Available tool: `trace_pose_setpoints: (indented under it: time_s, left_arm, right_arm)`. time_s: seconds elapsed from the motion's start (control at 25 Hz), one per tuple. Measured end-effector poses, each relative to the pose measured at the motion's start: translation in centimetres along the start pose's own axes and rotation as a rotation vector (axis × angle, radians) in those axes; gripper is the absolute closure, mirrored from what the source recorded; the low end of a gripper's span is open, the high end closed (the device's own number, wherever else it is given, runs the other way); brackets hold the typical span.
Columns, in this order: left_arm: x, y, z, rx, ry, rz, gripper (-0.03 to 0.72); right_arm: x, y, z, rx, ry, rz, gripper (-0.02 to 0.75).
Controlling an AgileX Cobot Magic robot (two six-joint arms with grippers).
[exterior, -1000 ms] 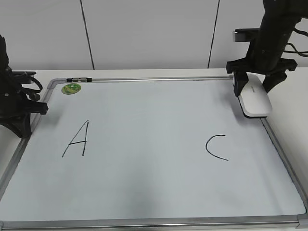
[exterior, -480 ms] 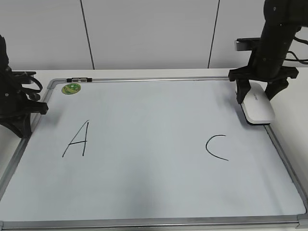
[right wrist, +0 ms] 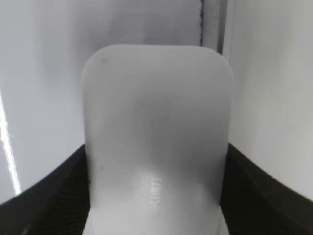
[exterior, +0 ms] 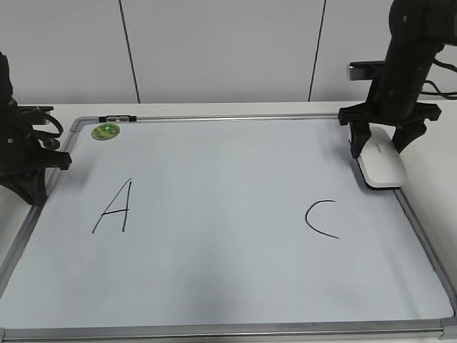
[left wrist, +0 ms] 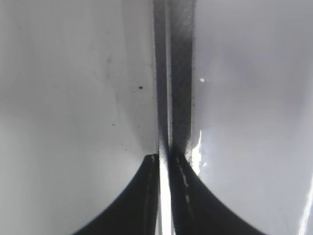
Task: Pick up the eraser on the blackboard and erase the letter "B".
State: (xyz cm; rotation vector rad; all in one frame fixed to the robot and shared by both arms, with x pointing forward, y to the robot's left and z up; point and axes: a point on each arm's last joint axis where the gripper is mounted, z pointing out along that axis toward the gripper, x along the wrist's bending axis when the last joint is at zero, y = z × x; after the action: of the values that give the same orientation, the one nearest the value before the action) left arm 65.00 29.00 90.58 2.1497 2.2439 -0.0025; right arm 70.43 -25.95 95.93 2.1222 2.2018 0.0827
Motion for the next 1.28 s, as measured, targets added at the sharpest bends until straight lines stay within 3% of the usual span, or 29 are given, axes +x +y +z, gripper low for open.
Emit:
trace_pose_setpoints:
  time_s: [1.08, 1.2, 1.28]
  left_arm:
    - [0.0, 0.0, 0.0, 0.000, -0.002, -0.001, 0.650]
    - [0.0, 0.0, 0.0, 0.000, -0.002, -0.001, 0.650]
    - [0.0, 0.0, 0.0, 0.000, -0.003, -0.002, 0.650]
  right_arm:
    - [0.0, 0.0, 2.3, 0.045, -0.012, -0.007, 0.207]
    - [0.0, 0.0, 2.3, 0.045, -0.008, -0.006, 0.186]
    - [0.1, 0.0, 2.3, 0.045, -0.003, -0.004, 0.127]
